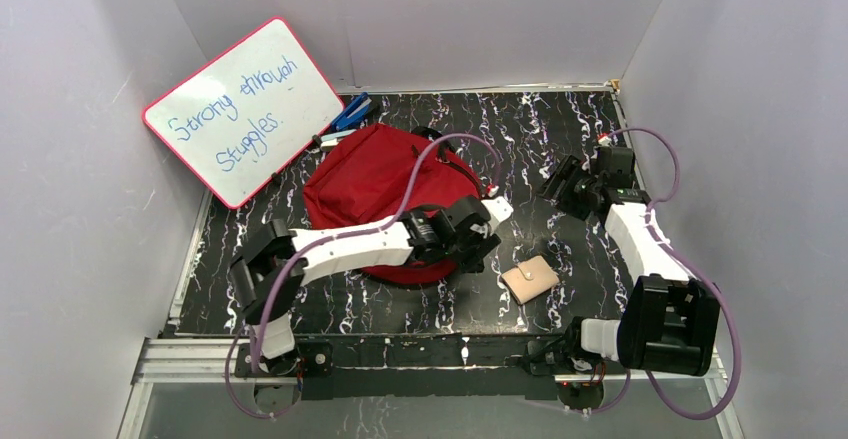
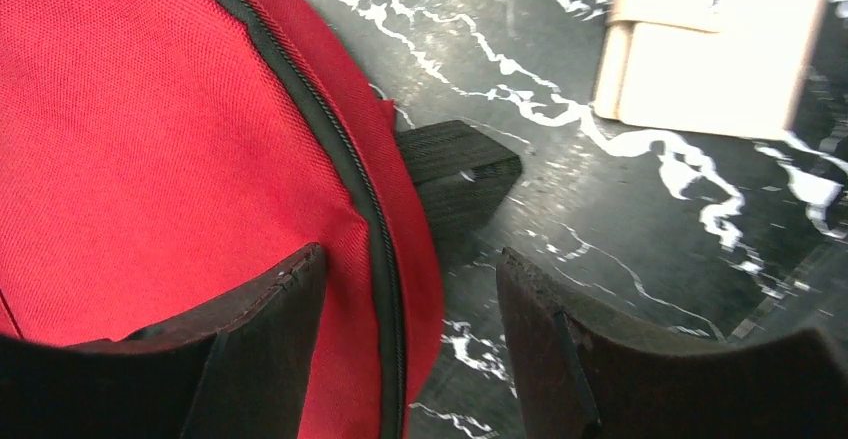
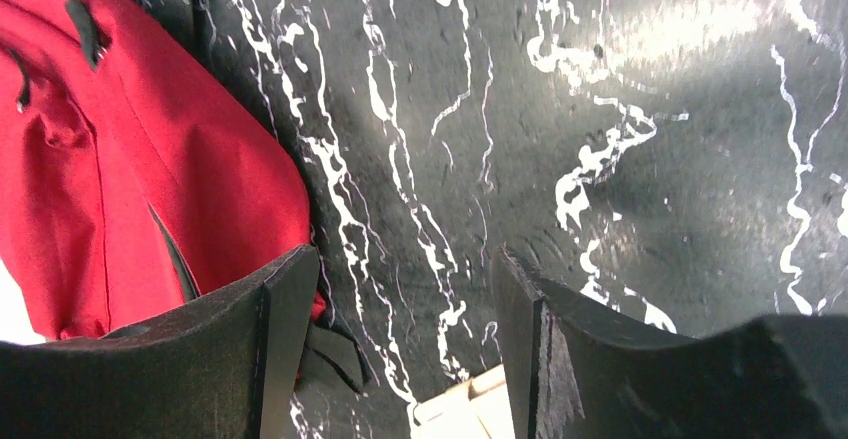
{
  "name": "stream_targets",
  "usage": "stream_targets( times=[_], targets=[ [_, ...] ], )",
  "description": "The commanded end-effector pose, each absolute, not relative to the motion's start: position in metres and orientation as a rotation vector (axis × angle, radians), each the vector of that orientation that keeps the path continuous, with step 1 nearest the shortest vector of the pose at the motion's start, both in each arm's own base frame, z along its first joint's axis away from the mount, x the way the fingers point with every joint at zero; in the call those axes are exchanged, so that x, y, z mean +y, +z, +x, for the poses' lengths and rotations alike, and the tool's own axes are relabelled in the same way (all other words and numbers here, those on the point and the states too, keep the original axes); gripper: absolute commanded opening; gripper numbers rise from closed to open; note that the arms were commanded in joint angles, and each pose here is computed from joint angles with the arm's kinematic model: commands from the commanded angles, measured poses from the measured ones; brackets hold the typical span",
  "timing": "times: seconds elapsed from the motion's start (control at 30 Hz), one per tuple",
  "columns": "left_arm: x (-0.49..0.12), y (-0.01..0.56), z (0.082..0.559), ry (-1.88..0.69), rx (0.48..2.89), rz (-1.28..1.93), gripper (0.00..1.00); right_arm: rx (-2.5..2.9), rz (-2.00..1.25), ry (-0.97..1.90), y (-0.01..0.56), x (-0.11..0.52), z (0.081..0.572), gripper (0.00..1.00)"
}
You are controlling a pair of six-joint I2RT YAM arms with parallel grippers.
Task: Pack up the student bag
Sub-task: Adjust the student bag at the center of the board.
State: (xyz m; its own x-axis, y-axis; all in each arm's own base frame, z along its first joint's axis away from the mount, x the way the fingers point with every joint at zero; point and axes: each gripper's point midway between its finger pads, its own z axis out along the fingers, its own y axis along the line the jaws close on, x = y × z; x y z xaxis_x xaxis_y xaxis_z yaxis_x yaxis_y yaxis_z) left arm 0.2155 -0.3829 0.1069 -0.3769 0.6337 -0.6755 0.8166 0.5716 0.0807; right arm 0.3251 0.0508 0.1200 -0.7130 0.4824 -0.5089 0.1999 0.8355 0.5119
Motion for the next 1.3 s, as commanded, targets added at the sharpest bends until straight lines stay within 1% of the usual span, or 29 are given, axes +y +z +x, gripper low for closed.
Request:
stream_targets(
  times=[0.0,0.17,0.27,0.3,0.4,0.47,0.63,0.8,1.0,1.17,1.27],
  targets=[
    [-0.362,0.096,0.238,-0.029,2.127,1.204,0.61,2.352,0.471,0.602,0.124,0.056,0.316,0.73],
    [-0.333,0.077,0.255,0.285,2.117,1.255,0.58,2.347,0.459,0.629,0.123,0.060,0.309,0.73],
    [-0.322,0.076,0.264,0.403,2.096,1.249,0.53,2.343,0.456,0.652,0.123,0.063,0.307,0.73],
    [-0.320,0.076,0.266,0.429,2.089,1.244,0.46,2.343,0.454,0.662,0.123,0.064,0.306,0.73],
    [-0.318,0.088,0.274,0.476,2.063,1.204,0.17,2.345,0.446,0.687,0.122,0.068,0.304,0.73],
    [-0.320,0.101,0.278,0.479,2.042,1.175,0.01,2.341,0.438,0.698,0.124,0.069,0.302,0.73],
    [-0.334,0.157,0.296,0.381,1.988,1.070,0.00,2.312,0.419,0.705,0.129,0.070,0.299,0.73],
    [-0.344,0.244,0.324,0.209,1.918,0.920,0.00,2.297,0.416,0.718,0.130,0.072,0.291,0.73],
    [-0.334,0.352,0.368,0.059,1.803,0.750,0.00,2.287,0.423,0.753,0.130,0.077,0.285,0.73],
    [-0.315,0.414,0.400,0.042,1.694,0.654,0.00,2.281,0.425,0.768,0.130,0.079,0.282,0.73],
    [-0.320,0.444,0.405,-0.028,1.630,0.642,0.00,2.282,0.426,0.773,0.129,0.079,0.281,0.73]
  ],
)
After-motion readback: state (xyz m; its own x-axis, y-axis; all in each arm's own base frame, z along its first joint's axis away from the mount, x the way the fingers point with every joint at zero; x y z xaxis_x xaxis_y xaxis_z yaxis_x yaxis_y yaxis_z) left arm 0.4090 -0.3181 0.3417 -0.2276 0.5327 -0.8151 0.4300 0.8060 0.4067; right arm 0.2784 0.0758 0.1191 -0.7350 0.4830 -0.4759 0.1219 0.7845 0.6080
